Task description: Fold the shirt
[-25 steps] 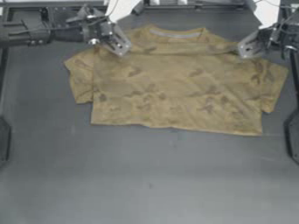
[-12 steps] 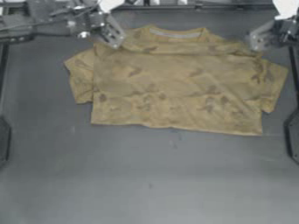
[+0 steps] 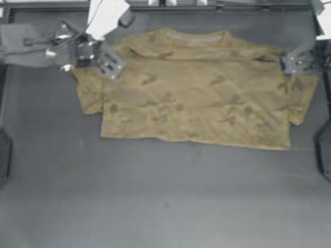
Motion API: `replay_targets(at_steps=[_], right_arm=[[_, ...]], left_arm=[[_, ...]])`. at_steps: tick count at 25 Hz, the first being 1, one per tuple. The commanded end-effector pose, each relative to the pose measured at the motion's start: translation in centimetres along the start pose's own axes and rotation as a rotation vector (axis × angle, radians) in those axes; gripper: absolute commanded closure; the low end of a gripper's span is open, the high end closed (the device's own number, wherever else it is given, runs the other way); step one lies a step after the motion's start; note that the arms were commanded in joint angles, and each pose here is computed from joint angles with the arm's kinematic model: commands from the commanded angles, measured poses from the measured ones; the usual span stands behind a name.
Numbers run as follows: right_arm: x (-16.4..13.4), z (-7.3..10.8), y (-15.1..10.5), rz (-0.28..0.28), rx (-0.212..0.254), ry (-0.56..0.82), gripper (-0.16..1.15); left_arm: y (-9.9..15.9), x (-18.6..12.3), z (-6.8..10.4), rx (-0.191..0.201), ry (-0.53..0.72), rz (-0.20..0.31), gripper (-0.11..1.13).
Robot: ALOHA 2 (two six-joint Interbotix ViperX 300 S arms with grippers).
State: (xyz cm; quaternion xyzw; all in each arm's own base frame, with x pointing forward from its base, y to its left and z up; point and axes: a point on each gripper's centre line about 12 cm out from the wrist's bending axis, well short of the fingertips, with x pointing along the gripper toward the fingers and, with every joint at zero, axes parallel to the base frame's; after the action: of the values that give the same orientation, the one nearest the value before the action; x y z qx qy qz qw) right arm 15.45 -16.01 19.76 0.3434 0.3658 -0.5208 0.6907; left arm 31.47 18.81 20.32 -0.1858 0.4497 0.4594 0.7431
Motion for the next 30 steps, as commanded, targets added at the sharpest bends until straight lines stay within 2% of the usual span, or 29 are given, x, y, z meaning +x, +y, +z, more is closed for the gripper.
replay_targets(at_steps=[1, 5, 8, 17, 23, 27, 30], right_arm=[[0.0, -0.6, -0.1, -0.002, 0.032, 0.034, -0.01], [0.4, -1.6, -0.5, -0.016, 0.058, 0.074, -0.01], [0.6, -2.1, -0.5, -0.018, 0.06, 0.082, -0.01], [0.5, -1.9, -0.2, 0.007, 0.056, 0.064, -0.01], [0.5, -1.8, 0.3, 0.035, 0.047, 0.051, -0.01], [0.4, -1.7, 0.6, 0.046, 0.04, 0.041, -0.01], [0.4, -1.7, 0.6, 0.05, 0.038, 0.038, -0.01]], left_arm=[[0.4, -2.1, -0.2, -0.04, -0.031, -0.039, 0.1], [0.2, -1.4, -2.0, -0.058, 0.001, -0.051, 0.1], [0.0, -0.8, -2.9, -0.079, 0.001, -0.076, 0.1], [0.7, 0.8, -5.6, -0.112, 0.046, -0.078, 0.1], [0.8, 2.1, -6.2, -0.152, 0.041, -0.134, 0.1], [1.1, 3.0, -6.7, -0.153, 0.056, -0.133, 0.1], [1.7, 3.7, -7.1, -0.159, 0.075, -0.113, 0.1]])
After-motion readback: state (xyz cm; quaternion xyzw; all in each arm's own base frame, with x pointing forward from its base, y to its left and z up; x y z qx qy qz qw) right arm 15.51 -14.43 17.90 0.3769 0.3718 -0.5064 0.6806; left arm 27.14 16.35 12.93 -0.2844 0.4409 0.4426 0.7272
